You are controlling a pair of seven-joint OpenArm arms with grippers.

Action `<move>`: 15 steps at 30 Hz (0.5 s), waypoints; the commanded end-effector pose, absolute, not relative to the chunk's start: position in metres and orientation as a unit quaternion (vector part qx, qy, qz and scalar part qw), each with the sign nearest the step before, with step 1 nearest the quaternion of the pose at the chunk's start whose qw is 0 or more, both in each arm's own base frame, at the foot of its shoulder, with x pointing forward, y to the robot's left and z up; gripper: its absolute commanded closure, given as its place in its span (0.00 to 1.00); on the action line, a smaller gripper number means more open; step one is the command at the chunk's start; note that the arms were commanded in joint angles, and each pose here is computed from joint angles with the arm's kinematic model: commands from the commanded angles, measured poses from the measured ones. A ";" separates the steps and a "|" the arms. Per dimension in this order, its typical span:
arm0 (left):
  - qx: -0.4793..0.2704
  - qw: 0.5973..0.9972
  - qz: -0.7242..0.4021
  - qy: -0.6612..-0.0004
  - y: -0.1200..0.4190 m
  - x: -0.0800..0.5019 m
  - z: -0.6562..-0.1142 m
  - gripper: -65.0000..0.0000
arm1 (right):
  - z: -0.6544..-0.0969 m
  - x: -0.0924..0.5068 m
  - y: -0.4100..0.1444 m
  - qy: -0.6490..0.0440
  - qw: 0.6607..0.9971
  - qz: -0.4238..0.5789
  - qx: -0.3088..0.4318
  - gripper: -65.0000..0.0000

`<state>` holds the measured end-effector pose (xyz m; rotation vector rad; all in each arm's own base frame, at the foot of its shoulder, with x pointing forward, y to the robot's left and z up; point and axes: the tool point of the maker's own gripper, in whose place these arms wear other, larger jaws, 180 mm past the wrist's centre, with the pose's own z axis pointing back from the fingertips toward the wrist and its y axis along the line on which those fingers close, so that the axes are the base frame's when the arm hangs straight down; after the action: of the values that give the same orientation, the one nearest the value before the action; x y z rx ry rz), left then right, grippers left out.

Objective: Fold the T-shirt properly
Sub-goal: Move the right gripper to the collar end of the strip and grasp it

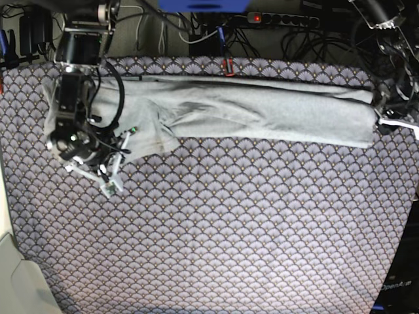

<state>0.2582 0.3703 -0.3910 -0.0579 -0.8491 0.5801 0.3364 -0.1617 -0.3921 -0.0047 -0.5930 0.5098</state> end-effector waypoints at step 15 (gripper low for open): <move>-0.027 0.852 0.267 -0.448 0.378 0.285 -0.362 0.64 | -0.353 0.265 -0.172 -0.306 0.913 0.261 -0.064 1.00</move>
<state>0.2721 0.3703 -0.3821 -0.0653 -0.8757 0.5780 0.2578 -0.1696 -0.3640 -0.1153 -0.5911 0.5396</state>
